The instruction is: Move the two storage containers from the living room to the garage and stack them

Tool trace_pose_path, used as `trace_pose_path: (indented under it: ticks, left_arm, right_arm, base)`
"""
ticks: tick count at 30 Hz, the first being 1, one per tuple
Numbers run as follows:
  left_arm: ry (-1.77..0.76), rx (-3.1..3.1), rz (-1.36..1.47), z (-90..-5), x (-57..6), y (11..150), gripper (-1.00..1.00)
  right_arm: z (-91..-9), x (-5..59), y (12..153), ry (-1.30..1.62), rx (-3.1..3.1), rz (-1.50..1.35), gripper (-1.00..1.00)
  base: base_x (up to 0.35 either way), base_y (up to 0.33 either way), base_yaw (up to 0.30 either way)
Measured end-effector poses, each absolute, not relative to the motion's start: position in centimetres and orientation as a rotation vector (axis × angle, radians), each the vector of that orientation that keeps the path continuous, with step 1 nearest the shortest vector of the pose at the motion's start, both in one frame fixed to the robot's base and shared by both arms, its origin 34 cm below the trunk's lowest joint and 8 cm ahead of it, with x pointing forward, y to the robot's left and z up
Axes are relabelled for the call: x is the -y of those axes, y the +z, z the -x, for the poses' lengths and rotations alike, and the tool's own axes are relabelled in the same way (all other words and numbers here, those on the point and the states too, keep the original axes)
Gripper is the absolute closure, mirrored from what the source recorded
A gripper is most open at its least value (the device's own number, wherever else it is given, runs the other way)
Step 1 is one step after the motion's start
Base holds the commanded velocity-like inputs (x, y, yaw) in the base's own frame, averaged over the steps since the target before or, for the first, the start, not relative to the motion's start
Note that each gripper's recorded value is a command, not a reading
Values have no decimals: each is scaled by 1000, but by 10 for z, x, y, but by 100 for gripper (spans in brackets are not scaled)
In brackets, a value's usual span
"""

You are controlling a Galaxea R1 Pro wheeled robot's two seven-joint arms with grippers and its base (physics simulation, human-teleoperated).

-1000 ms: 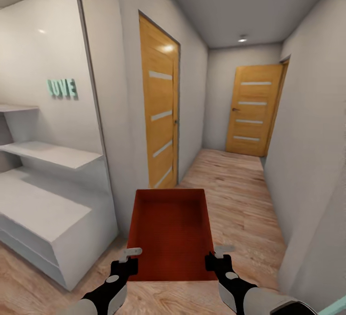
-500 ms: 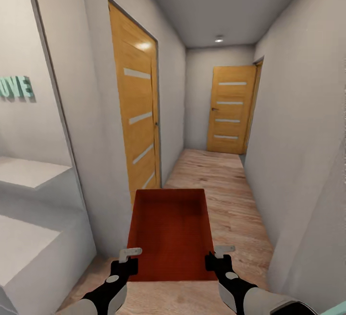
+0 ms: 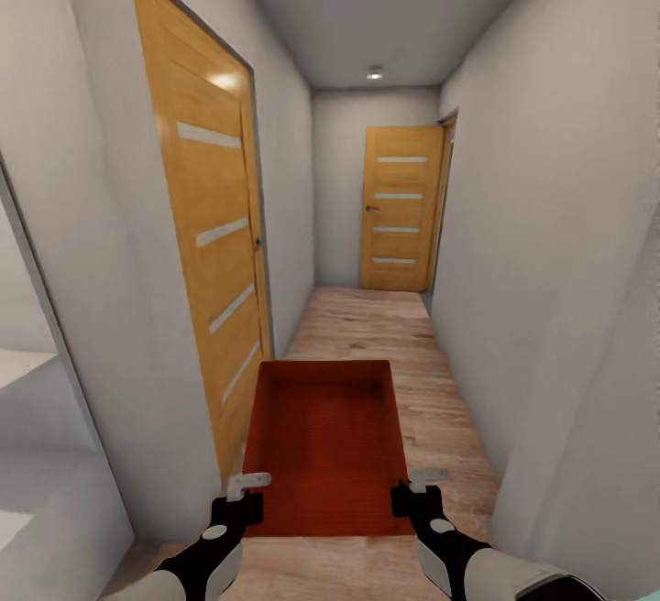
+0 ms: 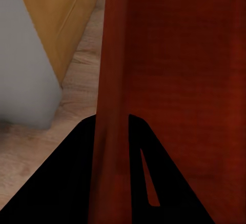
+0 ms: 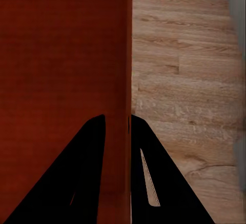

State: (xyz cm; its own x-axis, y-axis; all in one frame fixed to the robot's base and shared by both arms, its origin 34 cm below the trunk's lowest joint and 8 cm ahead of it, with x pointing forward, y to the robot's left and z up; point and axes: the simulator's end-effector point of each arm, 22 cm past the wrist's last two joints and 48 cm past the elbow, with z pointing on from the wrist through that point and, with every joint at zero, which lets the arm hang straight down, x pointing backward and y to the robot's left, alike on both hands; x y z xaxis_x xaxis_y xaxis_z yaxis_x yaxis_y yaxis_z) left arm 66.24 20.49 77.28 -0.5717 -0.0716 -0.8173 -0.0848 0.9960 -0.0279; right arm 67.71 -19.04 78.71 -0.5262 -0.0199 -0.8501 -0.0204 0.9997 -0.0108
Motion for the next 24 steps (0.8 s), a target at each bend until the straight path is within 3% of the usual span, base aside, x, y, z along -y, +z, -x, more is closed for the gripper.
trace_pose_path:
  ticks: [9, 24]
  left_arm:
    - [18, -2181, 109, -662, -205, 773, 100]
    - [18, -2182, 108, -662, -205, 773, 100]
  right_arm:
    - [-677, 190, 787, 0, -2125, 28, 100]
    - [-677, 190, 787, 1, -2126, 27, 100]
  base:
    - [321, 114, -272]
    - [321, 24, -16]
